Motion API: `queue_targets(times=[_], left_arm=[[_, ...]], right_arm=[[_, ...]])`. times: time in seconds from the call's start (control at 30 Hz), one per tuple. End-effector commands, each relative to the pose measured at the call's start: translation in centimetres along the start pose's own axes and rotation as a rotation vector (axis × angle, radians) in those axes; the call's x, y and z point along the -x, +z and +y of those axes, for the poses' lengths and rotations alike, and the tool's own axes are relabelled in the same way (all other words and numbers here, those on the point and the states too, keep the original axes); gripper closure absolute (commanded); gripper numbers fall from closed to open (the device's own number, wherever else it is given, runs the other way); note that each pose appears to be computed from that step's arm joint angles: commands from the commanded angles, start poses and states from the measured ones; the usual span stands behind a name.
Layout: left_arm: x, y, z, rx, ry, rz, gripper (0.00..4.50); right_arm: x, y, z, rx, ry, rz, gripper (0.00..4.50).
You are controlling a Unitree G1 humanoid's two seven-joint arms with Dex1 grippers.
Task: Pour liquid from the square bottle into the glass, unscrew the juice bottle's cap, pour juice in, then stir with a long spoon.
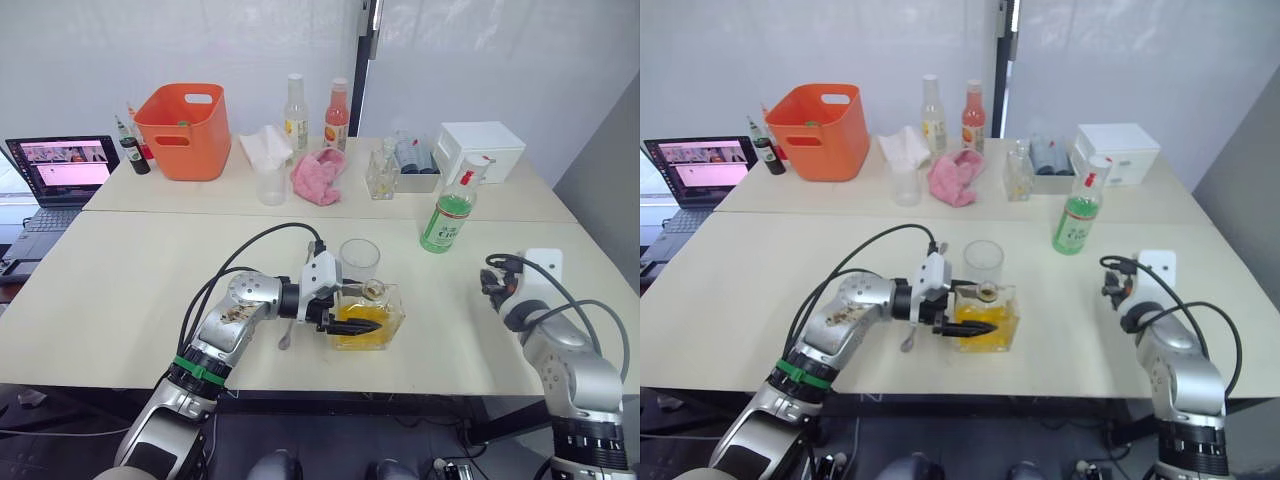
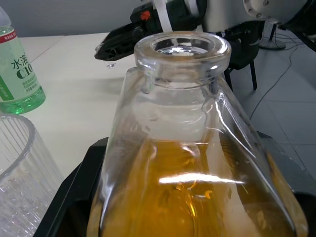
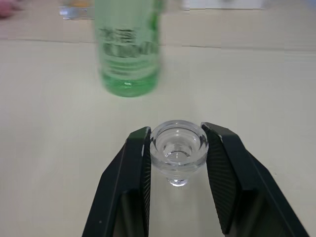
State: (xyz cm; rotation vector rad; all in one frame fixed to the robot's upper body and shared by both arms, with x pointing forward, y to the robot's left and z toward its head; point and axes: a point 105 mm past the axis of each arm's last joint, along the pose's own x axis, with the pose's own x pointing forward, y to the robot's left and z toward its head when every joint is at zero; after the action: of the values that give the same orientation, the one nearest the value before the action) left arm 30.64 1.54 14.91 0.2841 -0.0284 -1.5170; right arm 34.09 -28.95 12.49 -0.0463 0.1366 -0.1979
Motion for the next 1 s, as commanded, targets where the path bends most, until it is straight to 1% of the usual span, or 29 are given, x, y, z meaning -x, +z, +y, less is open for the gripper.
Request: queue_targets(times=[0.03,0.2,0.37,0.57,0.63,0.77,0.87,1.0], left_arm=[[-0.4,-0.2,-0.8,-0.002,-0.038,0.01,1.66],[-0.3,-0.1,-0.6,-0.004,-0.037,0.009,1.66],[-0.4,0.0,-0.5,-0.008,-0.033,0.009,1.66],[-0.3,0.0,-0.4,-0.006,-0.031,0.01,1.66],[-0.3,0.0,-0.4,-0.005,-0.03,0.009,1.66],[-0.3,0.0,-0.5,-0.003,-0.032,0.008,1.66],[-0.3,0.0,-0.5,-0.002,-0.033,0.007,1.66],[-0.4,0.0,-0.5,-0.002,-0.035,0.006,1.66]], right_arm=[[0.1,0.5,-1.9,0.027,-0.114,-0.053,3.43],[-0.2,-1.6,-2.1,0.018,-0.162,-0.012,3.43],[-0.5,-2.9,-2.2,0.007,-0.177,0.028,3.43],[-0.5,-3.2,-2.4,-0.014,-0.17,0.033,3.43],[-0.5,-3.0,-2.4,-0.013,-0.168,0.027,2.38],[-0.4,-2.4,-2.3,-0.022,-0.164,0.003,1.11],[-0.4,-2.1,-2.2,-0.026,-0.161,-0.011,0.04],[-0.3,-1.5,-2.1,-0.037,-0.156,-0.04,0.0]])
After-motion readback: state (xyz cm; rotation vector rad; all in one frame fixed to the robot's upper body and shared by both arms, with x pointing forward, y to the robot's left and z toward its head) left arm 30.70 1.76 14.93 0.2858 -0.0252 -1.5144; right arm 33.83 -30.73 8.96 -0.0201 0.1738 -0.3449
